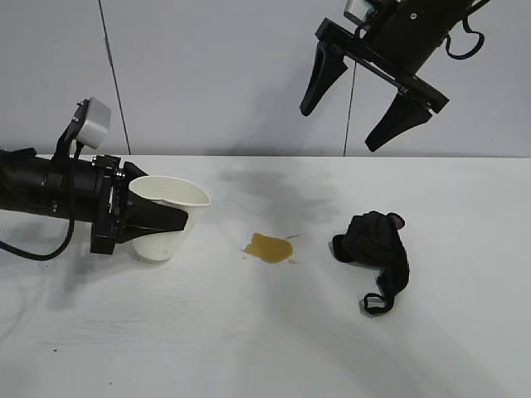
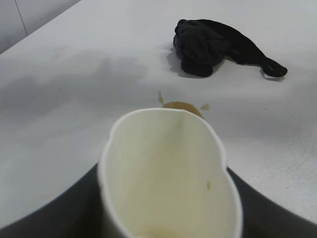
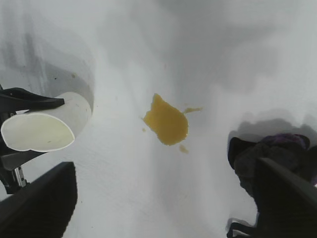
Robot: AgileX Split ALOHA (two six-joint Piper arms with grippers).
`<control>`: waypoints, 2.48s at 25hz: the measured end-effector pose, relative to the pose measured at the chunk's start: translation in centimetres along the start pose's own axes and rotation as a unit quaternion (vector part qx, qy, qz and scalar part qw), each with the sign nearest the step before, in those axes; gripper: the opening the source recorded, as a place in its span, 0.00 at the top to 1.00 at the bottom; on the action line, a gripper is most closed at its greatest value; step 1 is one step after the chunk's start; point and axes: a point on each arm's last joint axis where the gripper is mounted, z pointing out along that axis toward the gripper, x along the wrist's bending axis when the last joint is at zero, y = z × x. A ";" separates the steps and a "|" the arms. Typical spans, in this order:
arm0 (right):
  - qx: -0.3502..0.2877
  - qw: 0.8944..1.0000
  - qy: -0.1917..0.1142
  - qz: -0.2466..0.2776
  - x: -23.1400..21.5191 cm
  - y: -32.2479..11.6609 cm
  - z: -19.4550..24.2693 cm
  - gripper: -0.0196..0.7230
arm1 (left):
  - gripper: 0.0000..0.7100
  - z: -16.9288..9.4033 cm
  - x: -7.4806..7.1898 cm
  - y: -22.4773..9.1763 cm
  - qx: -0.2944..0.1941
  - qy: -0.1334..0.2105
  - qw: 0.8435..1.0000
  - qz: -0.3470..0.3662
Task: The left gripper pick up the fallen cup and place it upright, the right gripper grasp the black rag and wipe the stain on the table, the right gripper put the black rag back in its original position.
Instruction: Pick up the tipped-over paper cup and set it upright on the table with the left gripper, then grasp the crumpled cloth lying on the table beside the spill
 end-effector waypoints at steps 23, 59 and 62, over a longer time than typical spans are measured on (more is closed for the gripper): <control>0.000 1.000 0.000 -0.007 0.0 0.0 0.0 0.08 | 0.11 -5.1 3.5 9.9 -0.012 0.064 0.982 -0.176; 0.040 0.982 -0.122 -0.137 -0.1 -0.6 1.3 0.08 | 0.11 -7.7 5.5 16.2 0.092 0.064 0.769 -0.629; 0.047 0.982 -0.119 -0.139 0.1 -0.7 2.0 0.08 | 0.11 -7.6 5.5 16.3 0.087 0.063 0.768 -0.631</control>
